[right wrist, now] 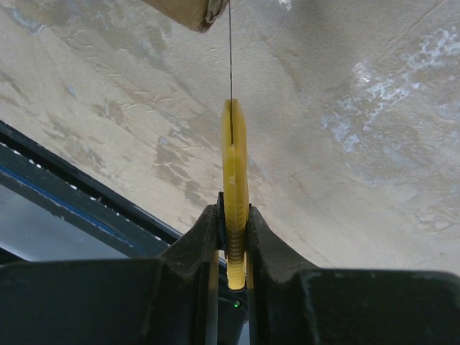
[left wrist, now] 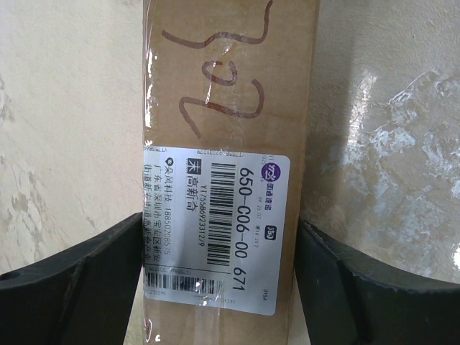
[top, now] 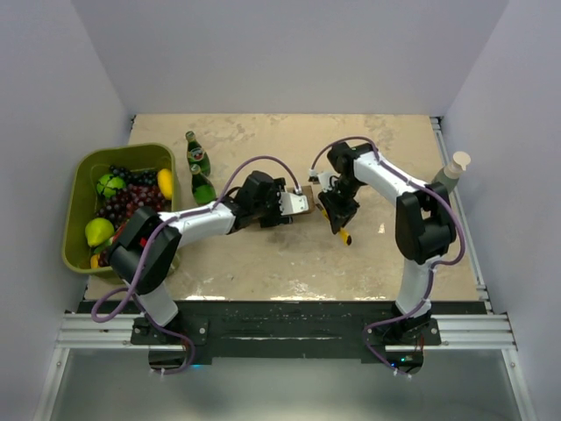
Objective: Unpack the express box
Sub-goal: Cut the express box at the center of the board.
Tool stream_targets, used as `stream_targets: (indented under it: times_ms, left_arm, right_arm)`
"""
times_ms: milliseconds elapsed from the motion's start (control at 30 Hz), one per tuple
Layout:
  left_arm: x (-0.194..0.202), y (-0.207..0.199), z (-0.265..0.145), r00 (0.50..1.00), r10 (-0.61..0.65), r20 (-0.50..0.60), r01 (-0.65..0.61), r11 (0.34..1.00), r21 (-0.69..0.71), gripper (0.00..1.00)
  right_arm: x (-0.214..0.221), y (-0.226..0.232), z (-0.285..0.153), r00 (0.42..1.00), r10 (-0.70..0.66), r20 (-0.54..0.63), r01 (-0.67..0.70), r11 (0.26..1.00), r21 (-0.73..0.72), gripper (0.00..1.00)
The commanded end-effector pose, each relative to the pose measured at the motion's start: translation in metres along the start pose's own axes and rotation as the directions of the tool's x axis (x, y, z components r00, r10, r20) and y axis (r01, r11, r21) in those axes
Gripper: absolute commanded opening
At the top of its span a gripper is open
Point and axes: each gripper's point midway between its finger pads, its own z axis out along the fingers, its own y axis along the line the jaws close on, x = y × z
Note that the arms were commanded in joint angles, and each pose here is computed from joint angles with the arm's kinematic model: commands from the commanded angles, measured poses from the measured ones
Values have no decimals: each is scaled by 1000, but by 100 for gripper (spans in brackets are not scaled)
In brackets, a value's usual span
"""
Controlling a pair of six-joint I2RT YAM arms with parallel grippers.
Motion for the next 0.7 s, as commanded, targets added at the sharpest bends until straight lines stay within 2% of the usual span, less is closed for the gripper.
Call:
stream_targets:
  times_ms: [0, 167, 300, 367, 533, 667]
  left_arm:
    - [23, -18, 0, 997, -45, -62, 47, 999, 28, 0]
    - [28, -25, 5, 997, -29, -70, 33, 998, 57, 0]
    - [22, -23, 3, 997, -33, -63, 36, 998, 47, 0]
    - [19, -16, 0, 998, -25, -66, 26, 1000, 14, 0]
    - [17, -6, -7, 996, -16, -83, 12, 999, -42, 0]
    - [19, -8, -11, 996, -6, -89, 2, 999, -43, 0]
  right_arm:
    - [28, 12, -25, 999, -22, -27, 22, 1000, 22, 0]
    - [17, 22, -54, 992, -55, 112, 52, 998, 25, 0]
    - [-15, 23, -80, 971, -67, 227, 63, 998, 27, 0]
    - [-17, 21, -77, 977, -11, 215, 14, 1000, -15, 0]
    - [11, 16, -54, 978, 183, 100, -173, 980, -99, 0]
    - [-4, 25, -63, 983, 167, 77, -149, 969, -197, 0]
